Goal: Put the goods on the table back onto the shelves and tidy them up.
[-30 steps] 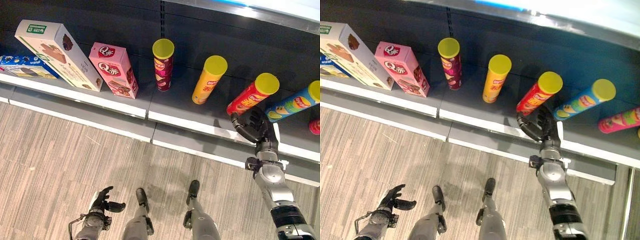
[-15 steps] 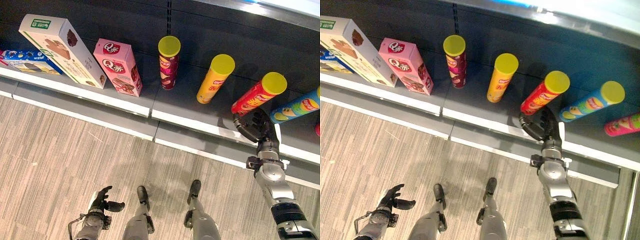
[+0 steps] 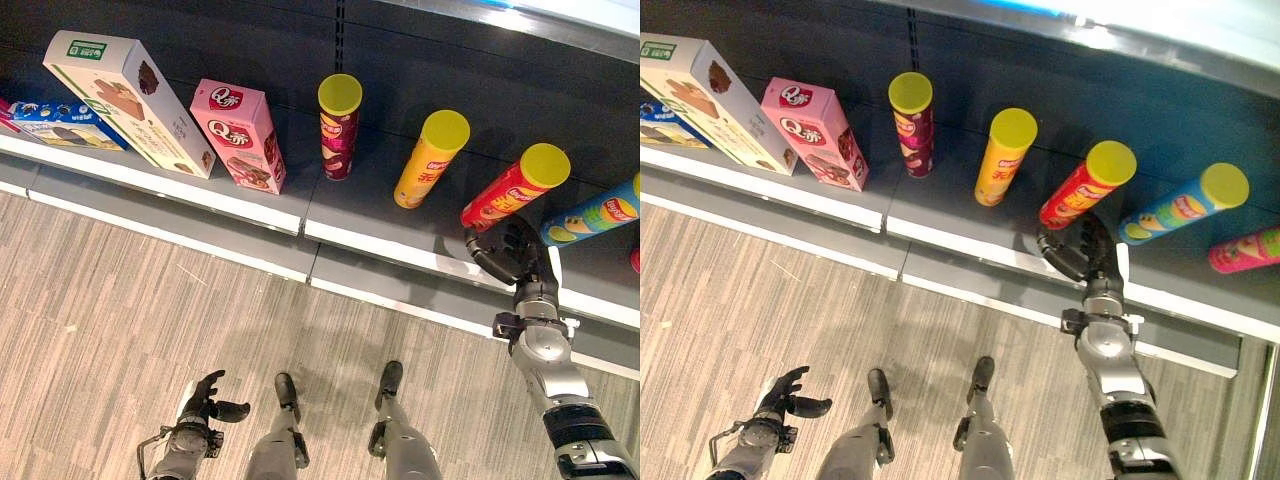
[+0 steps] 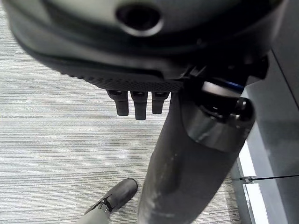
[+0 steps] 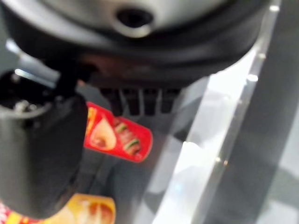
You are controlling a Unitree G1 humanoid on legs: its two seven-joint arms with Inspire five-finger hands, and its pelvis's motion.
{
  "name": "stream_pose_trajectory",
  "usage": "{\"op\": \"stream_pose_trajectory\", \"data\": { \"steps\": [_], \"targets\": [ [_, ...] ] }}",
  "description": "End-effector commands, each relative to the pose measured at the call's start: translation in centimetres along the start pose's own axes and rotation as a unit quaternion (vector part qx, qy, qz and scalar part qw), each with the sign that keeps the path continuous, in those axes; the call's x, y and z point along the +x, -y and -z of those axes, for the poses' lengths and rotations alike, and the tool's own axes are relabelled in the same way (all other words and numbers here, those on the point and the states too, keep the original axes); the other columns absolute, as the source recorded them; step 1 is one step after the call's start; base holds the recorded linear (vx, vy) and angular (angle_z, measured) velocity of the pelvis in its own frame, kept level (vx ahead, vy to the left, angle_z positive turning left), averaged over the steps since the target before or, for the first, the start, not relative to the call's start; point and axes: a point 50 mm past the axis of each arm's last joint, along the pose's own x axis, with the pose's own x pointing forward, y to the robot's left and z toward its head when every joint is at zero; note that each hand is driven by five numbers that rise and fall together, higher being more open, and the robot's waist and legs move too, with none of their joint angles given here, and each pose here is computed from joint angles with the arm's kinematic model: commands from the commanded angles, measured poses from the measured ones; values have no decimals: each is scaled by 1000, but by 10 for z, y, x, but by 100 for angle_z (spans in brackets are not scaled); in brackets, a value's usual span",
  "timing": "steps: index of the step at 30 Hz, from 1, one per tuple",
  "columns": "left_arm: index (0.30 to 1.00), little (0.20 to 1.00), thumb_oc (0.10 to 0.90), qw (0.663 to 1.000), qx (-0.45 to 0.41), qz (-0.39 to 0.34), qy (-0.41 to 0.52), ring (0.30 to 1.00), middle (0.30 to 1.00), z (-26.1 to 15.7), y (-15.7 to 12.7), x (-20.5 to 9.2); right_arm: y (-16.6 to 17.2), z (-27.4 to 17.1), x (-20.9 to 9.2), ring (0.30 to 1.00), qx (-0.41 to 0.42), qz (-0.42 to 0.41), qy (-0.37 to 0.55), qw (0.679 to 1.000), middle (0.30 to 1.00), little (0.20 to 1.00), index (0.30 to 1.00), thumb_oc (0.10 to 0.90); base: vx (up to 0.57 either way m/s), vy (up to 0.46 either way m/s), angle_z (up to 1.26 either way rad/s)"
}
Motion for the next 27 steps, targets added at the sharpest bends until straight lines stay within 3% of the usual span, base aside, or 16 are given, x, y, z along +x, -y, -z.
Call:
{"op": "stream_pose_trajectory", "data": {
  "steps": [1, 7, 8, 11, 12, 13, 16, 20, 21, 23, 27],
  "targets": [
    [900, 900, 800, 999, 39, -31, 2, 900, 900, 1, -19, 3, 38, -37, 11, 900, -46, 68, 91, 992, 900, 900, 900, 800, 0, 0, 0],
    [900, 900, 800, 998, 34, -43, -3, 900, 900, -3, -24, 6, 42, -44, -14, 900, -49, 48, 132, 989, 900, 900, 900, 800, 0, 0, 0],
    [900, 900, 800, 998, 32, -45, -5, 900, 900, -4, -27, 7, 36, -57, -29, 900, -20, -8, 170, 985, 900, 900, 900, 800, -2, 18, -4],
    [900, 900, 800, 998, 37, -41, -7, 900, 900, -3, -28, 7, 36, -61, -43, 900, 5, -55, 183, 982, 900, 900, 900, 800, -2, 14, -15],
    [900, 900, 800, 999, 36, -39, -8, 900, 900, -2, -29, 7, 37, -62, -51, 900, 29, -81, 187, 979, 900, 900, 900, 800, -13, 67, -21],
    [900, 900, 800, 999, 33, -29, -15, 900, 900, 2, -28, 6, 39, -53, -70, 900, 115, -134, 171, 969, 900, 900, 900, 800, -5, 72, -14],
    [900, 900, 800, 999, 38, -19, -19, 900, 900, 5, -25, 5, 36, -37, -82, 900, 164, -169, 128, 963, 900, 900, 900, 800, 12, 54, -15],
    [900, 900, 800, 998, 61, 25, -14, 900, 900, 10, -18, 2, 22, 46, -122, 900, 204, -267, -90, 938, 900, 900, 900, 800, 29, 63, -30],
    [900, 900, 800, 994, 89, 60, -4, 900, 900, 13, -9, -2, 14, 114, -162, 900, 142, -279, -258, 914, 900, 900, 900, 800, 24, 21, -23],
    [900, 900, 800, 993, 92, 75, 9, 900, 900, 9, -2, -3, 7, 136, -171, 900, 75, -282, -303, 907, 900, 900, 900, 800, 12, -5, 4],
    [900, 900, 800, 990, 104, 94, 13, 900, 900, 12, 5, -6, -12, 159, -182, 900, 40, -286, -351, 891, 900, 900, 900, 800, 16, -13, -6]
  ]
}}
